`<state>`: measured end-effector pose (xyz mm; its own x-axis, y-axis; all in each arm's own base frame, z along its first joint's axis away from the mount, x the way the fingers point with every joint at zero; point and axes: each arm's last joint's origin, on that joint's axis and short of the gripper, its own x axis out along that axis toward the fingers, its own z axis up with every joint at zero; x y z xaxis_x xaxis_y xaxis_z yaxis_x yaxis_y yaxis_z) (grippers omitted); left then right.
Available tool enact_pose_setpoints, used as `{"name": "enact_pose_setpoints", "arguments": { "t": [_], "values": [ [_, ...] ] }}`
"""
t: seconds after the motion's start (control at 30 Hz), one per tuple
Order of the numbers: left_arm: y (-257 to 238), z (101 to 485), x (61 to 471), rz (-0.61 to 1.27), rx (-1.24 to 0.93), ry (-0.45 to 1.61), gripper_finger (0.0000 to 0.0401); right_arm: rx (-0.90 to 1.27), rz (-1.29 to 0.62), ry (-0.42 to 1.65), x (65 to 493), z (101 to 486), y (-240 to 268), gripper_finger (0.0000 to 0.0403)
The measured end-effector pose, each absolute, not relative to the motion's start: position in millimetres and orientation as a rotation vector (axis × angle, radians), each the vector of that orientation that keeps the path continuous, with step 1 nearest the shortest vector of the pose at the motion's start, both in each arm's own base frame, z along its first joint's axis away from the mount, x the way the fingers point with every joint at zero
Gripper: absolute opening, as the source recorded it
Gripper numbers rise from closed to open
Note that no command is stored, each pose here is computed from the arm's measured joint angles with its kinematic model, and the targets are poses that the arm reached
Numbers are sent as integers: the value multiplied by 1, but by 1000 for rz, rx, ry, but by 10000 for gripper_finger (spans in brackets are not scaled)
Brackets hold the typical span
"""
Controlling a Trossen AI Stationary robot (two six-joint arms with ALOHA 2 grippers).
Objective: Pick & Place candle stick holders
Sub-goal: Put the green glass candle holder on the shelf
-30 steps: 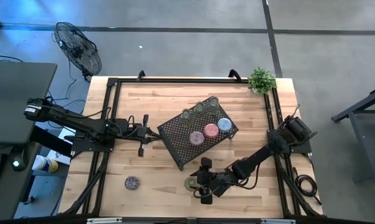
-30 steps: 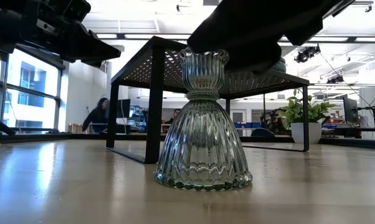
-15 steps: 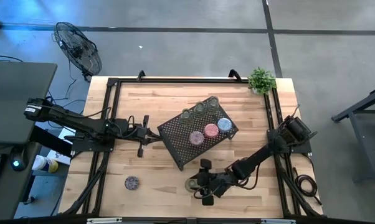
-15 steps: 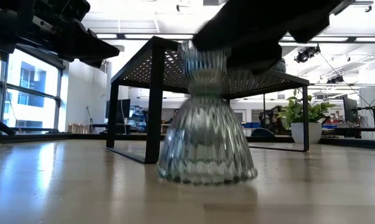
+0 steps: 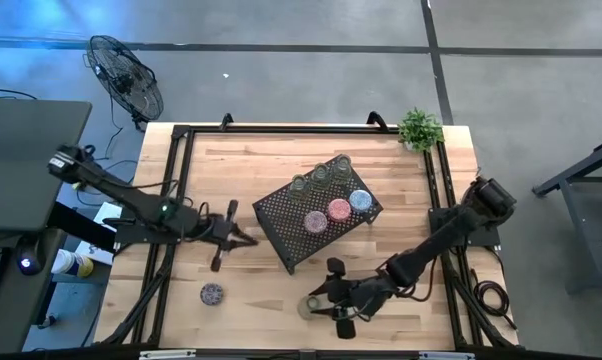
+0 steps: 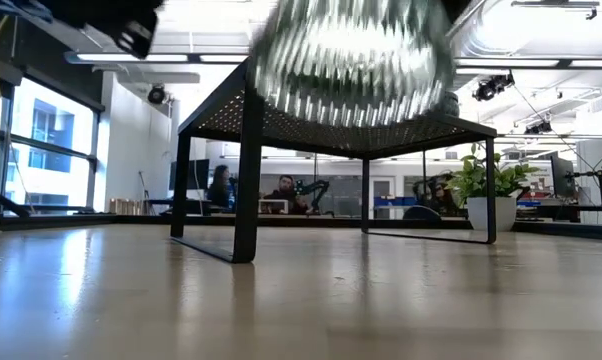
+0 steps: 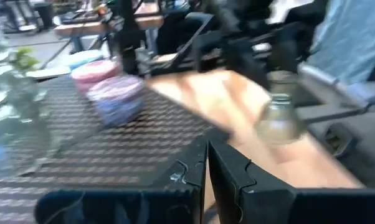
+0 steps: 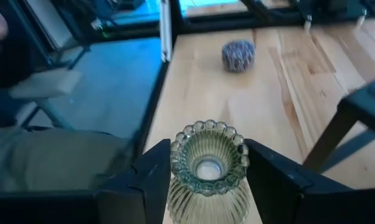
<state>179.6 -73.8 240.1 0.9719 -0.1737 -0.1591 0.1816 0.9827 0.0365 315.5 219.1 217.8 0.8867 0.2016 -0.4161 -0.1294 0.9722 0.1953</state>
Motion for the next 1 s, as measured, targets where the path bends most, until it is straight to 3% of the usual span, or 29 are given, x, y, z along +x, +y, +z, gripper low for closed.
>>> {"name": "enact_pose_setpoints", "arguments": {
  "t": [0.43, 0.57, 0.87, 1.0],
  "values": [
    [-148, 222, 192, -315, -145, 113, 25, 119, 199, 392, 313, 270, 224, 174],
    [-166, 224, 214, -303, -213, 137, 73, 101, 202, 385, 316, 287, 226, 174],
    [-193, 251, 255, -311, -240, 85, 229, 77, 228, 370, 318, 295, 227, 174],
    [-188, 249, 275, -331, -274, 125, 266, 71, 230, 366, 318, 295, 227, 174]
  ]
}}
